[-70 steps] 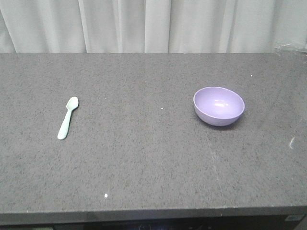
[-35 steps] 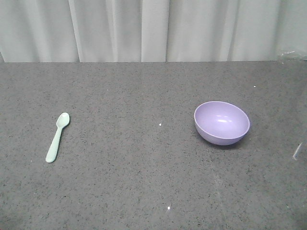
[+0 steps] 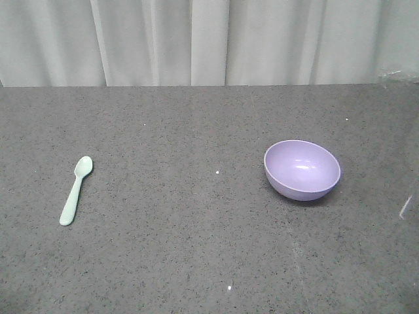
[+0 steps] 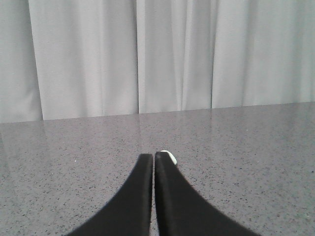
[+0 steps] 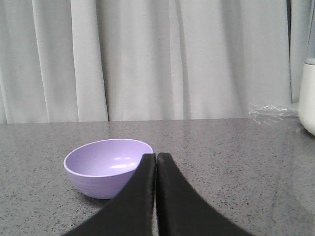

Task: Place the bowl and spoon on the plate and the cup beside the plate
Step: 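Lower both grippers over the counter, left above spoon, right near bowl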

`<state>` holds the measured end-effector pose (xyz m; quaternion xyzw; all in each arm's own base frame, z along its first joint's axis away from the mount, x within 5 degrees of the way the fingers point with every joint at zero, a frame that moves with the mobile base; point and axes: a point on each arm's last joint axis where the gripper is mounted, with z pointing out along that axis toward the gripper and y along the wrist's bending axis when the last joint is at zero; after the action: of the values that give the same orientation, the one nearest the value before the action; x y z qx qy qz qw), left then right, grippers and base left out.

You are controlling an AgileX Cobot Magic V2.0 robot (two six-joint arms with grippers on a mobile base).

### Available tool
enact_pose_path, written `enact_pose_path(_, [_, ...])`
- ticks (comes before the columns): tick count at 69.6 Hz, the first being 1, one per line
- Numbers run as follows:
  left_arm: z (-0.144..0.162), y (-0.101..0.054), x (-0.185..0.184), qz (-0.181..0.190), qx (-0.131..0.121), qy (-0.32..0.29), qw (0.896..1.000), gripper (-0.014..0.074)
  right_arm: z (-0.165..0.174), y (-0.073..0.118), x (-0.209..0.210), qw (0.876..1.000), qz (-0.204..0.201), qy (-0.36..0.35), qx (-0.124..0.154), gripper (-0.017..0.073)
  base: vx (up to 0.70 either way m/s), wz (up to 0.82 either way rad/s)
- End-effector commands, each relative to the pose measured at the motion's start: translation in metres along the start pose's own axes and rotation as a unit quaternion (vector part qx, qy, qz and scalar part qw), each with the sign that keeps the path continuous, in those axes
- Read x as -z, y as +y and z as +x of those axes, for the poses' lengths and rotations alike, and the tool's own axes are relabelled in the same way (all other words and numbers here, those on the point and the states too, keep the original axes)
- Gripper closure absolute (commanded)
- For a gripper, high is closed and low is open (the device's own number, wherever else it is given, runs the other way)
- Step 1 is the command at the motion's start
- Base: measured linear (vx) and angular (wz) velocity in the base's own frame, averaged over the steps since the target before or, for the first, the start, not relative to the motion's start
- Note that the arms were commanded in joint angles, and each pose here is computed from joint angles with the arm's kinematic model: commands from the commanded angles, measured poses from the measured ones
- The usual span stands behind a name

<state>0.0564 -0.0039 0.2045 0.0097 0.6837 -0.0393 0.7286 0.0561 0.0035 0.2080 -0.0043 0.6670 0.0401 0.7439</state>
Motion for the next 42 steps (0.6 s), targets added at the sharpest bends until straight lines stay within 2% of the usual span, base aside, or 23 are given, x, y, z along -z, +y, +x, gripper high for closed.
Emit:
enact_pose_path(1, [-0.011,-0.001,0.002,0.005,0.008,-0.049,0.999,0.0600,-0.006,0.000,0.001,0.999,-0.001,-0.039,0.005,0.0565,0.00,0.00])
enact_pose_path(30, [-0.011,-0.001,0.002,0.005,0.008,-0.052,0.999,0.0600,-0.006,0.000,0.001,0.999,-0.001,-0.040,0.005,0.0565,0.00,0.00])
enact_pose_path(42, [-0.013,-0.001,0.002,0.005,0.008,-0.056,0.998,0.0600,-0.017,0.002,0.002,0.995,-0.007,-0.096,0.003,0.0565,0.00,0.00])
